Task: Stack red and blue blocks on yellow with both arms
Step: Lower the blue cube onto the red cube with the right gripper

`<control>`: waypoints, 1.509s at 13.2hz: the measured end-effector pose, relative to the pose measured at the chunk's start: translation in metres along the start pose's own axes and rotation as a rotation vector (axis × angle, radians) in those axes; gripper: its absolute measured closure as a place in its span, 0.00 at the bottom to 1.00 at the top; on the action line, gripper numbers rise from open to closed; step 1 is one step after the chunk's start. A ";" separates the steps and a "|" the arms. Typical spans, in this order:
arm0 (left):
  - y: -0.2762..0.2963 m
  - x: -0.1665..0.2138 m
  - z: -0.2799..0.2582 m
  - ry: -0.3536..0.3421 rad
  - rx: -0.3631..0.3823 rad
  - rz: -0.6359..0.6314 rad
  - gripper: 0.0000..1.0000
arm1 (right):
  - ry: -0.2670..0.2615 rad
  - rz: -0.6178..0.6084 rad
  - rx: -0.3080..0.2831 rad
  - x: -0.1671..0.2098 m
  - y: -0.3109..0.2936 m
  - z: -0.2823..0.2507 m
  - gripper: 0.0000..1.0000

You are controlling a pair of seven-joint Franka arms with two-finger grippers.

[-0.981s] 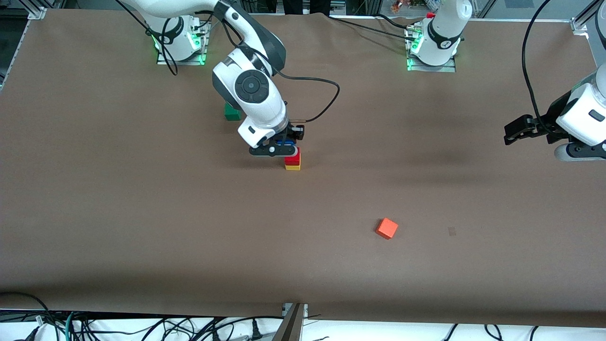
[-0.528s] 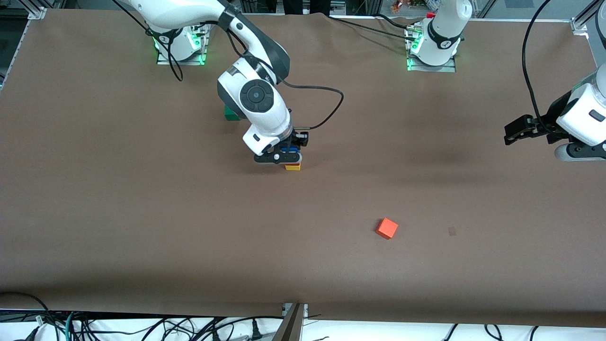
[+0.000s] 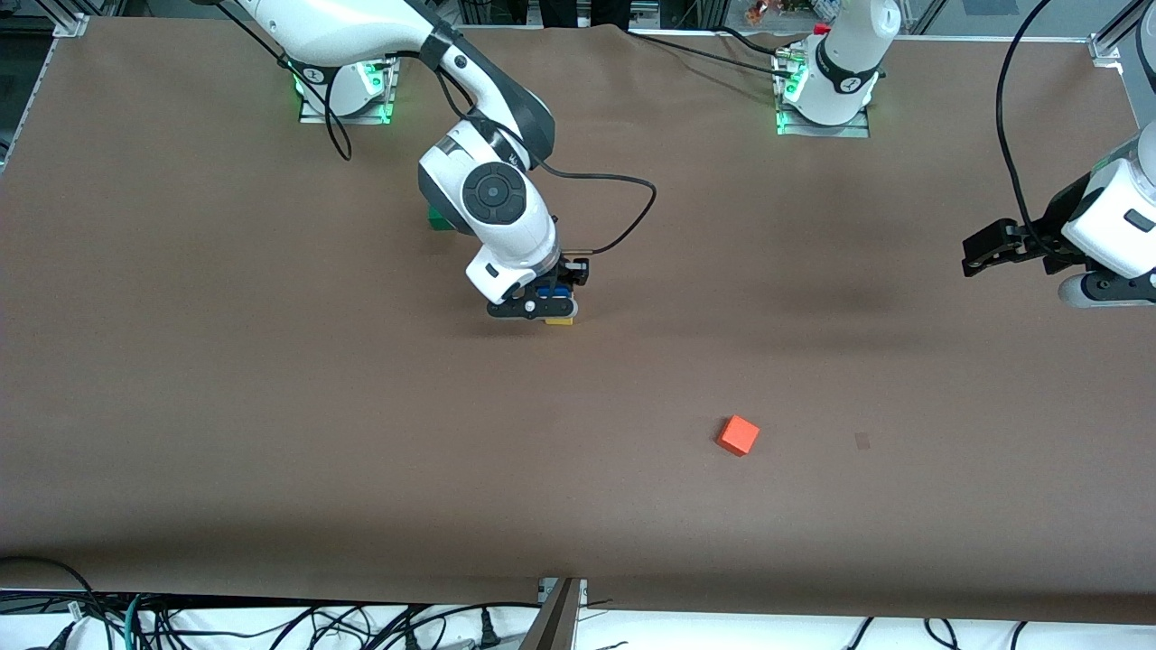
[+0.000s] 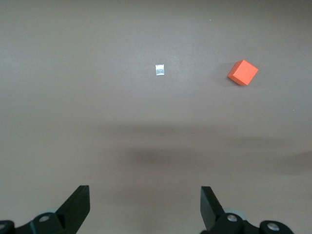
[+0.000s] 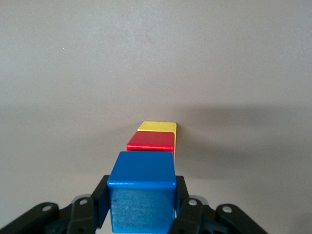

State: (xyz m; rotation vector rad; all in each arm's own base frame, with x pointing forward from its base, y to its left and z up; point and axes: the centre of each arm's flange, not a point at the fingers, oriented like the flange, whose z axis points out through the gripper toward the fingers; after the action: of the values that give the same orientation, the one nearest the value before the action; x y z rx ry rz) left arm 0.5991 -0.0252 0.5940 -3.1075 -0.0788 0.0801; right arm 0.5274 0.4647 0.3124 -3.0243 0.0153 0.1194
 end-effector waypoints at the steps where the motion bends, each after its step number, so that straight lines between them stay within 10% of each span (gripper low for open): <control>1: 0.000 0.000 0.000 0.000 0.000 0.000 0.00 | 0.001 -0.001 -0.001 0.000 0.000 0.000 0.45; 16: -0.001 0.000 0.000 -0.001 0.000 -0.001 0.00 | -0.008 0.001 -0.004 0.001 0.000 0.006 0.45; 20: -0.001 0.000 0.000 -0.001 0.000 -0.002 0.00 | -0.007 0.001 -0.003 0.002 0.000 0.006 0.17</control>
State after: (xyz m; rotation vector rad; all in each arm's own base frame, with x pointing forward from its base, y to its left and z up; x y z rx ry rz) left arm 0.5995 -0.0243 0.5935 -3.1075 -0.0813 0.0813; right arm 0.5286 0.4651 0.3060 -3.0272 0.0158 0.1303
